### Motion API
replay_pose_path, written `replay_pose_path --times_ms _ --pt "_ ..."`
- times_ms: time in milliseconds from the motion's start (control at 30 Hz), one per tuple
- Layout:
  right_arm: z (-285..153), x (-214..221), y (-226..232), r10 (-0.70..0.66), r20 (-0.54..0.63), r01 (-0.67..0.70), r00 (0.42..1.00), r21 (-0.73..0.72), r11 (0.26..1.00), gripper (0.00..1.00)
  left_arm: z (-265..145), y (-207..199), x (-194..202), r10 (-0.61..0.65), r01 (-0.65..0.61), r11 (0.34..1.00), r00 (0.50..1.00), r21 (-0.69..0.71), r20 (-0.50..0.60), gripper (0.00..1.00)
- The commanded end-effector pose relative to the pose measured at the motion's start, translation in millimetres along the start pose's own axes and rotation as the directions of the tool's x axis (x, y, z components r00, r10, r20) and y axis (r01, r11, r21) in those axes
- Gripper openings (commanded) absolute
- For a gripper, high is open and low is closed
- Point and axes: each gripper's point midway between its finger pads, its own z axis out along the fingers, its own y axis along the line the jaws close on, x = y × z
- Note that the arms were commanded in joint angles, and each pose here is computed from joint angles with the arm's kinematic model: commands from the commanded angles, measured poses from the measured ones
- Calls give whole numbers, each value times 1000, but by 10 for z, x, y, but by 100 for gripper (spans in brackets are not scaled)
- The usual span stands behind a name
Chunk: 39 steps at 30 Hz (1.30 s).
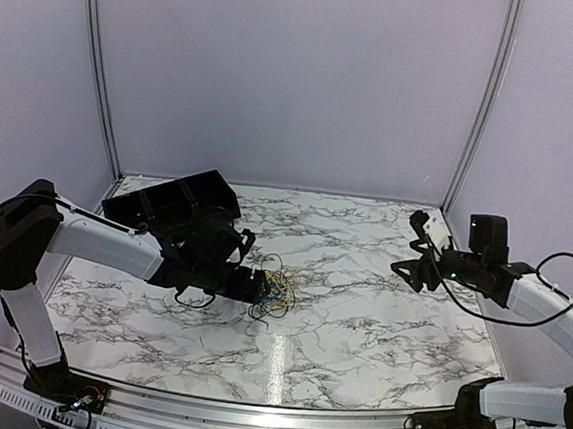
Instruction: Untangle the cables
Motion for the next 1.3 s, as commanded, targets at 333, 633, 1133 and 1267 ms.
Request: replay_pose_path --times_ms 333,633,1133,1267 --pt "1237 -528 972 -217 -152 142 964 -396 907 66 -884 293 55 -24 38 996 986 -79 163 92" --pt "1797 -476 1328 -210 -227 72 951 -500 863 59 -967 242 203 -44 44 999 984 0 170 89" --pt "2014 -314 1494 -173 -280 -4 944 -537 844 5 -822 125 87 -29 30 1000 979 -4 200 91" --pt "1809 -500 1730 -225 -230 52 947 -579 814 0 -842 19 -69 -4 10 1000 965 -25 262 90"
